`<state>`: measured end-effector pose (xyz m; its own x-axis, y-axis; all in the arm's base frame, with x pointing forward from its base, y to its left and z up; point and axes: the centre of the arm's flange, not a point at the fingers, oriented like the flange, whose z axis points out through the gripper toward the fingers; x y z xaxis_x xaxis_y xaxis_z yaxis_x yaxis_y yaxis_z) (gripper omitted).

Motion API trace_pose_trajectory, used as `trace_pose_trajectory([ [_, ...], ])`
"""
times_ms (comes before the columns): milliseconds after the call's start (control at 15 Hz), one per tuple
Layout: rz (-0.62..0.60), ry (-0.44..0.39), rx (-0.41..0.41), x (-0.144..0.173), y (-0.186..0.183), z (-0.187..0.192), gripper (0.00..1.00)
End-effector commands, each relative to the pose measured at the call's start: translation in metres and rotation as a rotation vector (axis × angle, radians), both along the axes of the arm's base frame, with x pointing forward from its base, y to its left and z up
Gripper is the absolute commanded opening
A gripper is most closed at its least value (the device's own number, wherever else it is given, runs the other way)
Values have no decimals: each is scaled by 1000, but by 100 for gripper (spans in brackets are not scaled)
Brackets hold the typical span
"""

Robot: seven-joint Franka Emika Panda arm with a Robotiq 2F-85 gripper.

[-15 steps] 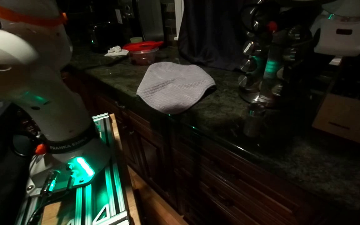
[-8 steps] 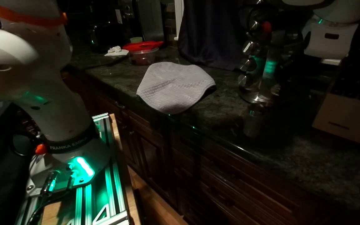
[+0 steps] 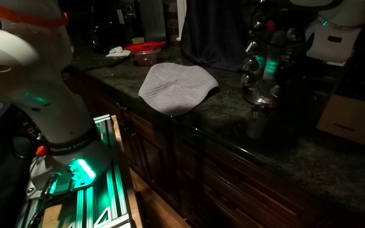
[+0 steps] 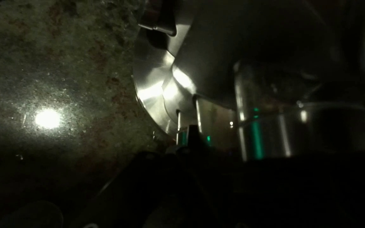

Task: Remove one container from the seasoning rack and put it on the counter

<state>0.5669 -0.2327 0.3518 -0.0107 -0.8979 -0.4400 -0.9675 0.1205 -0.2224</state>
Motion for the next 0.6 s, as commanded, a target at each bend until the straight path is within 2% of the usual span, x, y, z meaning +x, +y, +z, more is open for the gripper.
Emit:
trace_pose_trajectory([
  [0,-33,63,27,-1,-6,-4,23],
  [533,-68,96,49,-1,-9,-10,23],
])
